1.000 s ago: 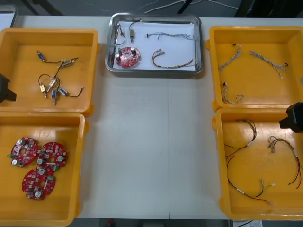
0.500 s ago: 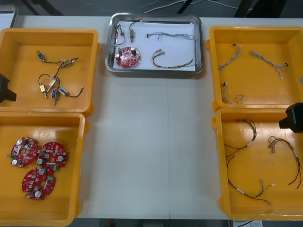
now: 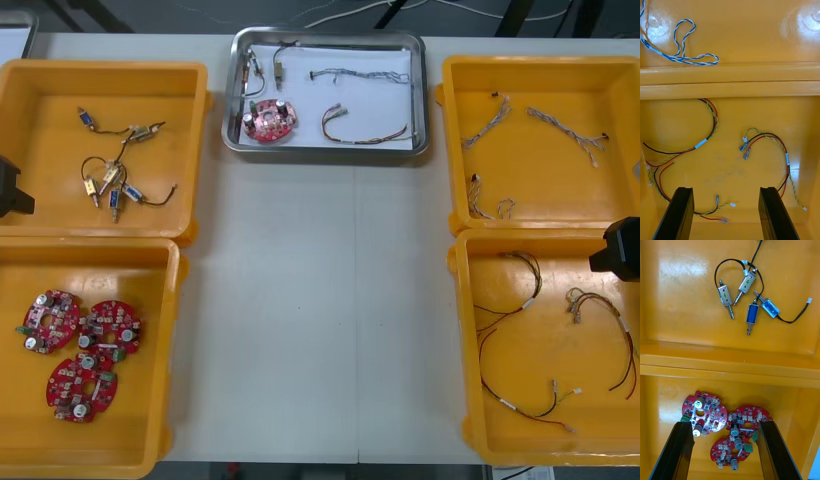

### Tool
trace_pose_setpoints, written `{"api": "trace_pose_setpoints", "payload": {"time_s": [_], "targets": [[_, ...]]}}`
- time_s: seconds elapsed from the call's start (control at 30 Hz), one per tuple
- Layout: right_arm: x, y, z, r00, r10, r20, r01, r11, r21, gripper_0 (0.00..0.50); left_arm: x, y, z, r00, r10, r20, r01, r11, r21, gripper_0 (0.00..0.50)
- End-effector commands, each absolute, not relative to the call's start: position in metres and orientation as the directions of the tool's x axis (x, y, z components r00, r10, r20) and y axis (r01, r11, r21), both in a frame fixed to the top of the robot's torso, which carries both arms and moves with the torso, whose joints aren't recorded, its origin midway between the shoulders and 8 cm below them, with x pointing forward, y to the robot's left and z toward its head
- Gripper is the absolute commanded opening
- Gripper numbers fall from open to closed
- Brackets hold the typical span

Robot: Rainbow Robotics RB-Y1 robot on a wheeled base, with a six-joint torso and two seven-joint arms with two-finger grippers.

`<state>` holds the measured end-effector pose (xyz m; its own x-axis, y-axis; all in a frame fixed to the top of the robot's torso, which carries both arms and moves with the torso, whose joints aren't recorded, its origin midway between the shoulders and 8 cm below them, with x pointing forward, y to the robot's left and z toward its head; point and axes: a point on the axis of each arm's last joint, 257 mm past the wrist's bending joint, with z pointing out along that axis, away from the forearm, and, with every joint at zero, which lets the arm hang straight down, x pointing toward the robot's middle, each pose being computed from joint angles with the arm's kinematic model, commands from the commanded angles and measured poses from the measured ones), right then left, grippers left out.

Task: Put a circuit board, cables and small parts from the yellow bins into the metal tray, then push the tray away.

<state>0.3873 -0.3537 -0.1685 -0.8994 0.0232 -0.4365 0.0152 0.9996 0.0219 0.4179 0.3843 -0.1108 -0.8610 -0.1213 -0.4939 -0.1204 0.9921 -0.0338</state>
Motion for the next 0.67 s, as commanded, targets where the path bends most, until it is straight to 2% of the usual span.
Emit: {"api": "trace_pose_setpoints", "payload": {"time_s": [0.03, 0.67], "targets": [[0.386, -0.3457, -0.171, -0.896, -0.019, -0.445, -0.027, 1.0, 0.012, 0.5, 0.4148, 0.3917, -0.0985, -0.855, -0.019, -0.519, -0.042, 0.999, 0.032, 0.5], [0.386, -0.3457, -0.171, -0.896, -0.019, -0.445, -0.027, 1.0, 0.012, 0.5, 0.4148, 0.3917, -0.0985, -0.855, -0.019, -0.519, -0.042, 0.999, 0.032, 0.5]]}}
